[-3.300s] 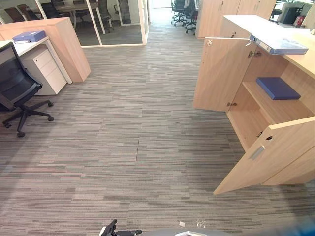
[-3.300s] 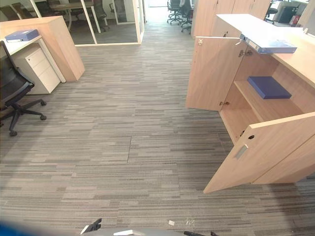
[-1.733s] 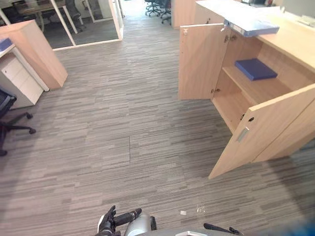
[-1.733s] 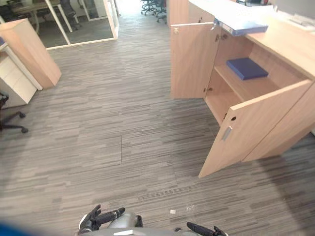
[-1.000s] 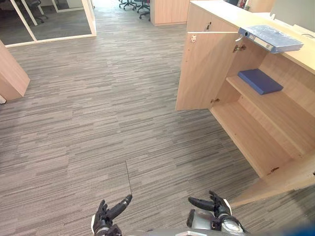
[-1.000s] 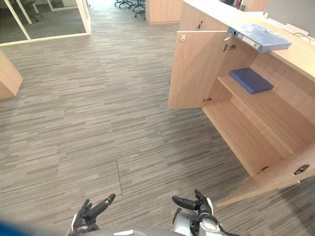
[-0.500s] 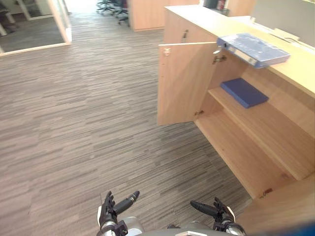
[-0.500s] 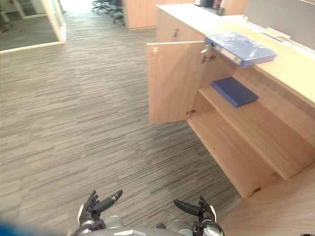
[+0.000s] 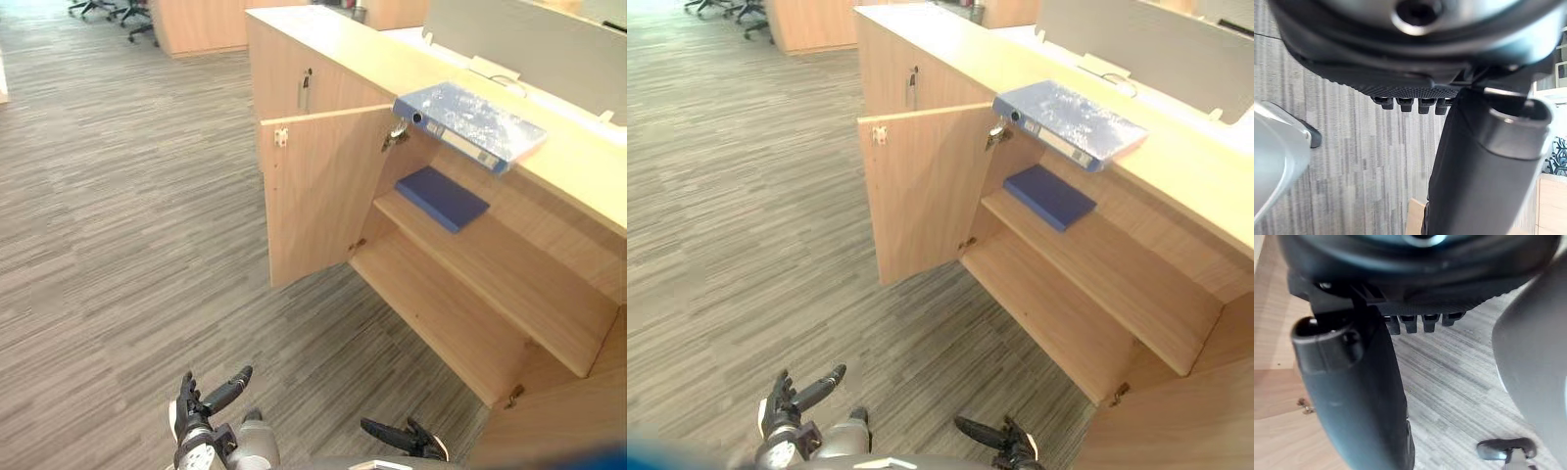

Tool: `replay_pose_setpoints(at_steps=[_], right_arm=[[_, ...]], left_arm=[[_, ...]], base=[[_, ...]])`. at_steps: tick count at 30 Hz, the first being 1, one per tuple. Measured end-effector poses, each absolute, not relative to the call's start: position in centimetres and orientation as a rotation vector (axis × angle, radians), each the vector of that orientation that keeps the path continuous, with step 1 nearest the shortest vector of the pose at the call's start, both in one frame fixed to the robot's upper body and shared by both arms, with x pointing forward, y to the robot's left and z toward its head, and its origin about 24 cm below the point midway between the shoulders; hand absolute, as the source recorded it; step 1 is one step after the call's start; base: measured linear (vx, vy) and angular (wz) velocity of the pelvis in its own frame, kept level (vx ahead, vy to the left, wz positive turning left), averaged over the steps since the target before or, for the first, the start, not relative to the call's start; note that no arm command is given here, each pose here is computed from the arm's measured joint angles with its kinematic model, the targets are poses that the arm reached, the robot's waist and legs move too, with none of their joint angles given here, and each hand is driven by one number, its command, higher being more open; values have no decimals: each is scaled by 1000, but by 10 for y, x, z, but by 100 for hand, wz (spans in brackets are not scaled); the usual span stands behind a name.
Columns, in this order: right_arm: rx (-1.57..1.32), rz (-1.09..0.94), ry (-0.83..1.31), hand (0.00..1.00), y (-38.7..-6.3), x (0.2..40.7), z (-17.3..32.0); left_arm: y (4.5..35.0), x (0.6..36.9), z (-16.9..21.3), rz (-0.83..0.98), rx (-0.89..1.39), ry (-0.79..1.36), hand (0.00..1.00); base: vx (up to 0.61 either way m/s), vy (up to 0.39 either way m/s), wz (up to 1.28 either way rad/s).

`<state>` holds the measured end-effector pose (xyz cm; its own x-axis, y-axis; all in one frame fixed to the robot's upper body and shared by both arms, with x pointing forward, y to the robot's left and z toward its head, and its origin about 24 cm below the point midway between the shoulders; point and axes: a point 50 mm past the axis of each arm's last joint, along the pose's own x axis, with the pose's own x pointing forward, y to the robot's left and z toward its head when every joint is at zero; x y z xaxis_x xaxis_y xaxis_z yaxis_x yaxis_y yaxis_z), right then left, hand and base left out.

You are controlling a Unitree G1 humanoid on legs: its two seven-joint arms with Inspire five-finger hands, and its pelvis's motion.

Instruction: Walk over to the cabinet, pick up the folder, carry it to the office cabinet, place the folder inside the office cabinet, then close the office cabinet door

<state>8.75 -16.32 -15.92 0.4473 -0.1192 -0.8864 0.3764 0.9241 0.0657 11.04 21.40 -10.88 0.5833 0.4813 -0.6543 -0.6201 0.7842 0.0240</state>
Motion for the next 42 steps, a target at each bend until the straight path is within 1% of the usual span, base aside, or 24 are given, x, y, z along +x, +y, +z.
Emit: replay_pose_setpoints(at_steps=[2, 4, 7, 9, 14, 17, 19, 22, 25, 30, 32, 34, 35, 37, 39, 42], right_arm=[[261, -314, 1030, 100, -167, 94, -155], [253, -311, 990, 100, -169, 102, -151], [236, -318, 938, 100, -170, 111, -145], [226, -316, 923, 100, -172, 113, -143], [194, -301, 891, 100, -175, 115, -138], [172, -281, 875, 100, -182, 119, -136], [174, -273, 874, 100, -183, 120, -136], [167, -264, 900, 100, -186, 115, -139], [147, -274, 933, 100, -192, 108, -142], [183, -301, 1012, 100, -180, 99, -152], [176, -311, 1014, 100, -181, 99, -152], [177, -317, 1013, 100, -182, 102, -152], [163, -327, 1014, 100, -188, 100, -152], [188, -342, 1023, 100, -182, 99, -153], [231, -335, 1021, 100, -170, 97, -154], [265, -311, 1004, 100, -162, 102, -153]], left_arm=[[209, 110, -110, 645, -229, 700, 100], [212, 109, -110, 648, -212, 705, 100], [214, 101, -113, 646, -155, 733, 100], [211, 100, -116, 639, -157, 751, 100], [202, 95, -123, 627, -182, 794, 100], [193, 100, -124, 552, -193, 801, 100], [194, 105, -123, 549, -195, 789, 100], [198, 103, -123, 575, -201, 786, 100], [206, 90, -124, 627, -205, 804, 100], [216, 79, -125, 758, -263, 804, 100], [216, 79, -125, 762, -259, 805, 100], [215, 81, -124, 755, -260, 802, 100], [212, 83, -125, 739, -258, 803, 100], [214, 94, -123, 730, -259, 773, 100], [207, 104, -120, 672, -281, 738, 100], [198, 116, -118, 598, -303, 717, 100]], base=[[326, 385, -46], [221, 273, -70], [154, 119, -76], [152, 7, -69], [198, -185, -56], [296, -305, -18], [328, -298, 3], [254, -271, -6], [175, -62, -44], [263, 16, -66], [270, 165, -97], [270, 229, -75], [345, 285, -36], [337, 242, -12], [207, 128, -4], [169, 110, -1]])
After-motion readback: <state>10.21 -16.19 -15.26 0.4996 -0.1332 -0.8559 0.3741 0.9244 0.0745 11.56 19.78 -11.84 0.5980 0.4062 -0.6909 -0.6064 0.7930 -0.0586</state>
